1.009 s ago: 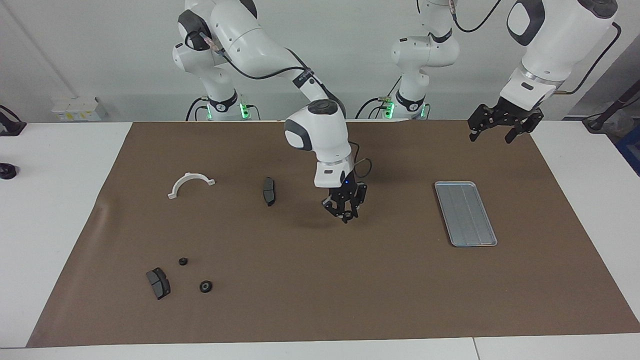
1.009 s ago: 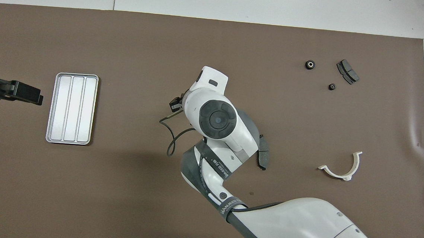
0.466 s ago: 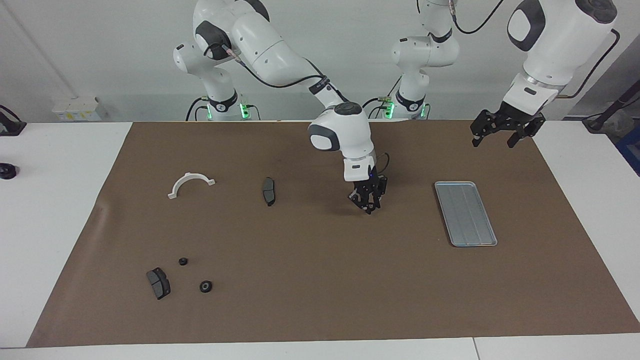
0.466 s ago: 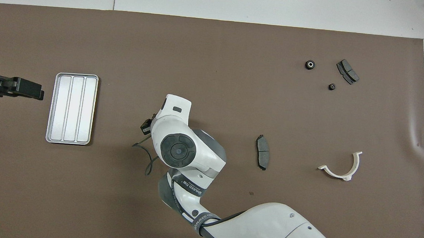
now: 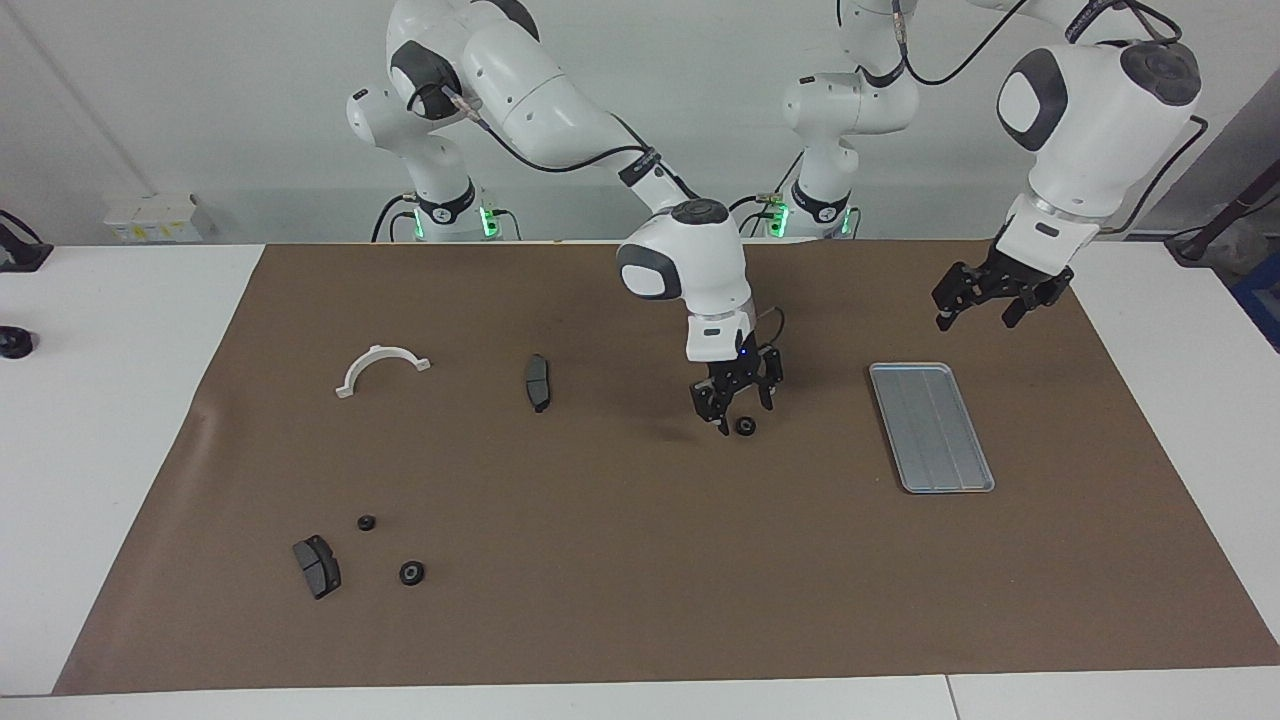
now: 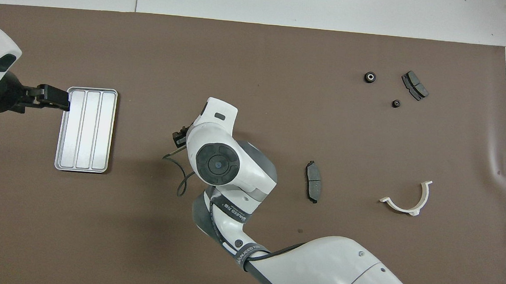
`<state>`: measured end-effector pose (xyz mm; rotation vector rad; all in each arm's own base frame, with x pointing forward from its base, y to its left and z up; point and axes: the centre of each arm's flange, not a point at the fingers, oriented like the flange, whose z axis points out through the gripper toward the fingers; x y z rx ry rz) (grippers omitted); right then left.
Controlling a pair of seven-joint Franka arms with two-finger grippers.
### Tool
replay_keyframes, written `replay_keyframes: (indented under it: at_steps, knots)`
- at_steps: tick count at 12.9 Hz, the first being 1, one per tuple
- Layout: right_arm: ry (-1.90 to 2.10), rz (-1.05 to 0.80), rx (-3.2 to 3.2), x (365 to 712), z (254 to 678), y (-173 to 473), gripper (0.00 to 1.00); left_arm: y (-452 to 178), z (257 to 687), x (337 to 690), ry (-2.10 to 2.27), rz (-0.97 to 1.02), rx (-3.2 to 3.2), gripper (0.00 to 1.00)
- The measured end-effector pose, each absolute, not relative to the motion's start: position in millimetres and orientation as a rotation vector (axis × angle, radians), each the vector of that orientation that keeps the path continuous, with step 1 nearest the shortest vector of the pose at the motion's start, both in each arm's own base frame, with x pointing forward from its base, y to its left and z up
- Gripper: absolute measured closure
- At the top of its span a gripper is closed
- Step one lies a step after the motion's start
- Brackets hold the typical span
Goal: Pick bearing gear from pile to tray
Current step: 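Carry the bearing with the right gripper to the table center and release, then grasp the bearing with the left gripper while the right gripper returns to pile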
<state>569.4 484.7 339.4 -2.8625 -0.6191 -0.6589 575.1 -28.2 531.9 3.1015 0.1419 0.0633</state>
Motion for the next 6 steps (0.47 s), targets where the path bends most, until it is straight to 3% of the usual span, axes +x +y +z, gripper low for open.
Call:
replay_keyframes:
  at_steps: [3,6]
  knots:
    - [-0.456,-0.702,-2.913,625.7,356.7,419.6,0.1,-65.6,491.5,590.4,0.391,0.066,3.075,0.0]
    - [-0.237,-0.748,-2.972,688.1,364.8,311.7,0.11,-138.1,451.6,579.0,0.614,0.111,3.025,0.0]
